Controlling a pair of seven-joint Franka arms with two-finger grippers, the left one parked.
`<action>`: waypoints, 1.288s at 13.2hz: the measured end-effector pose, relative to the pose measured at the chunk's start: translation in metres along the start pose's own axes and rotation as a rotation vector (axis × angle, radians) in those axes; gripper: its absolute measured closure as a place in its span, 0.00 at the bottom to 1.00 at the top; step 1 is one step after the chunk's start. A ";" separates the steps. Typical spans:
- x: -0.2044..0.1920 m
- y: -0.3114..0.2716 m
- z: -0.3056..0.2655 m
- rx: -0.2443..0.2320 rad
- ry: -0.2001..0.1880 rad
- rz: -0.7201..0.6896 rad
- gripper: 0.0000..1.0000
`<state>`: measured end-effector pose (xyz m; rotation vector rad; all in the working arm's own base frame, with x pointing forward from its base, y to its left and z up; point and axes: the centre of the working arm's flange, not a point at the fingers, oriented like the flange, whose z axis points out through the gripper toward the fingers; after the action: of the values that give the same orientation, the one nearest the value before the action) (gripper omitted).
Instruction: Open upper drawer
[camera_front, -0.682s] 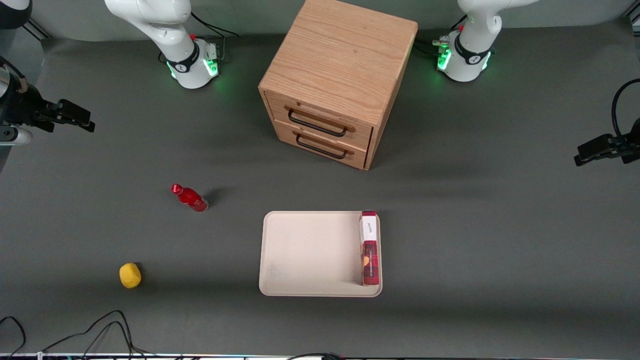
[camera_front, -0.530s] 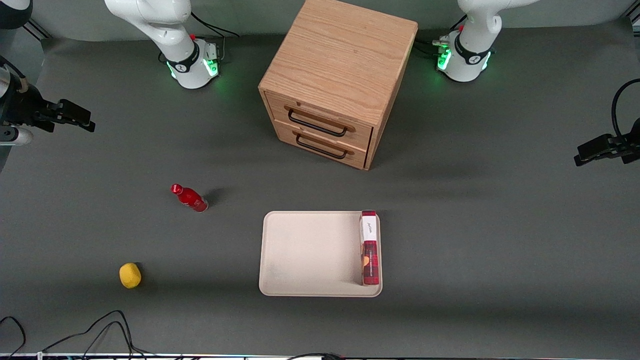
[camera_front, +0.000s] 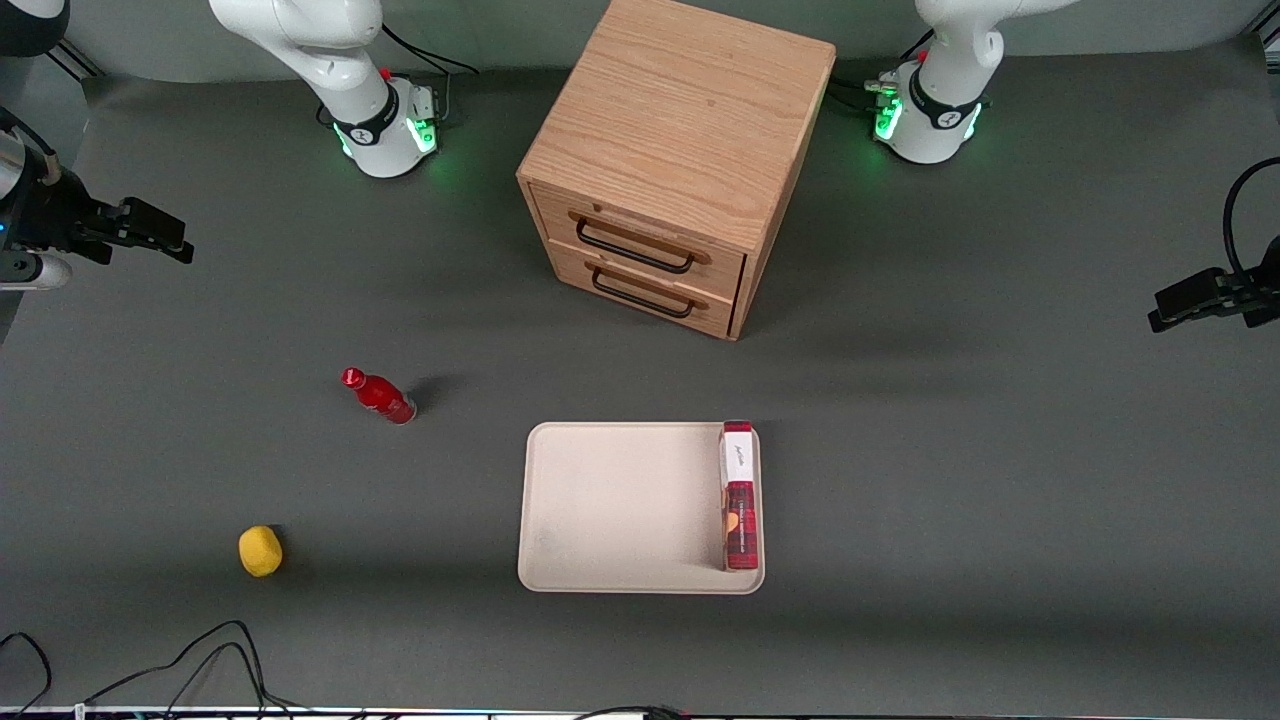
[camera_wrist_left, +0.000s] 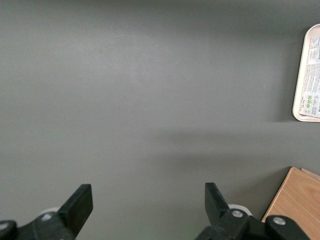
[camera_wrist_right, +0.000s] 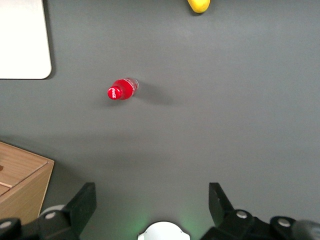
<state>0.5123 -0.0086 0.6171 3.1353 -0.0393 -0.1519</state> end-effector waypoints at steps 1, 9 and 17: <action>0.000 -0.002 -0.003 0.001 0.006 -0.003 0.00; -0.003 -0.047 -0.016 0.002 0.033 -0.084 0.00; -0.005 -0.153 0.004 0.017 -0.003 -0.281 0.00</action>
<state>0.5110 0.1440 0.6129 3.1405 0.4034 -0.1562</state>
